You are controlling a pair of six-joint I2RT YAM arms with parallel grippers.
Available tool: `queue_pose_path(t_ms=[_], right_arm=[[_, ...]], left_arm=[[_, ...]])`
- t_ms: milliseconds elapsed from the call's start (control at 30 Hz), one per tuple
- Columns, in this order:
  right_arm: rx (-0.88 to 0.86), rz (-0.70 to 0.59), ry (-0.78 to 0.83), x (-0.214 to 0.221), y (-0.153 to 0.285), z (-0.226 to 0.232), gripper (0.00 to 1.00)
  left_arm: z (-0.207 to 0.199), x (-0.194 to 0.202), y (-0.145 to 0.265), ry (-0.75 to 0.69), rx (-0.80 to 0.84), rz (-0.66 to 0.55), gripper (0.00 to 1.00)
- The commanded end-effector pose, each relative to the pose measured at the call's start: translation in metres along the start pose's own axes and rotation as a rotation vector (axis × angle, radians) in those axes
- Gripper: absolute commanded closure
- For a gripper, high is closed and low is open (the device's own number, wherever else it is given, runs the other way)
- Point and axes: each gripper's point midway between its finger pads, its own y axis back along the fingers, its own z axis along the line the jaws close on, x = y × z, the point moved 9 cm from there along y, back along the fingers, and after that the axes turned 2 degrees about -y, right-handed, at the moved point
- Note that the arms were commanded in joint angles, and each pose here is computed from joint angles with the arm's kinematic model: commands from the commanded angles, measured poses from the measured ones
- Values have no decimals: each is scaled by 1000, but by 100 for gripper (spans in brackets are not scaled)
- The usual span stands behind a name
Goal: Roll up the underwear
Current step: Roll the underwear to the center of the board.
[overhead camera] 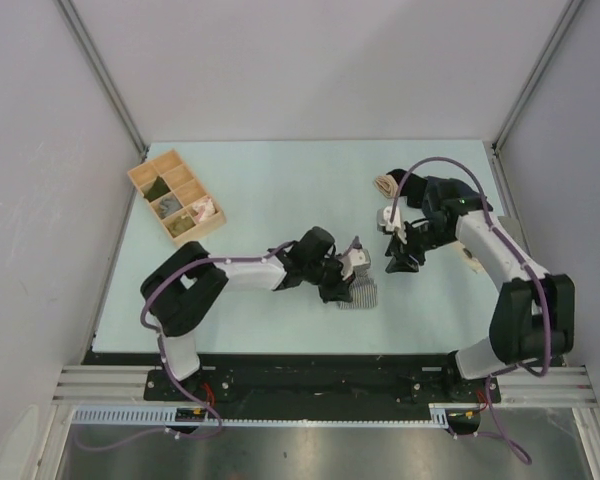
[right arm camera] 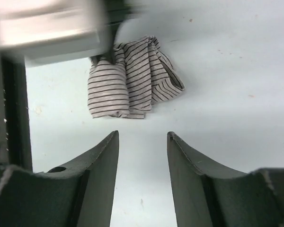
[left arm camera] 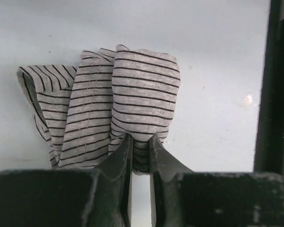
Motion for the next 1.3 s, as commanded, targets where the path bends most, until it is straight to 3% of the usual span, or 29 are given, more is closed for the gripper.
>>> queue_pose_path(t_ms=[0, 67, 133, 367, 567, 700, 800, 833, 867, 1033, 1133, 1267], right_arm=[[12, -41, 206, -4, 2, 26, 50], [-2, -41, 280, 2, -10, 41, 45], [58, -13, 454, -13, -19, 51, 39], [100, 115, 571, -5, -62, 55, 33], [73, 239, 587, 9, -92, 53, 34], [51, 305, 547, 25, -105, 51, 44], [24, 334, 497, 34, -106, 53, 61], [6, 312, 483, 33, -107, 55, 65], [-6, 296, 459, 33, -106, 55, 70], [-131, 163, 247, 16, -90, 47, 75], [-266, 130, 73, 17, -89, 48, 76], [-395, 102, -102, 10, -88, 38, 78]], left_arm=[[-2, 58, -6, 353, 214, 243, 90], [5, 72, -13, 449, 266, 279, 89], [9, 73, -15, 501, 303, 295, 89], [24, 95, -18, 630, 322, 287, 86], [33, 97, -18, 667, 307, 253, 83], [38, 91, -15, 657, 262, 213, 77], [41, 67, 4, 588, 126, 84, 63], [42, 39, 22, 500, 66, -23, 59], [38, 39, 29, 448, 17, -83, 55], [19, 4, 79, 155, -184, -349, 42], [1, 7, 90, 29, -198, -379, 33], [-4, 16, 84, 59, -146, -350, 31]])
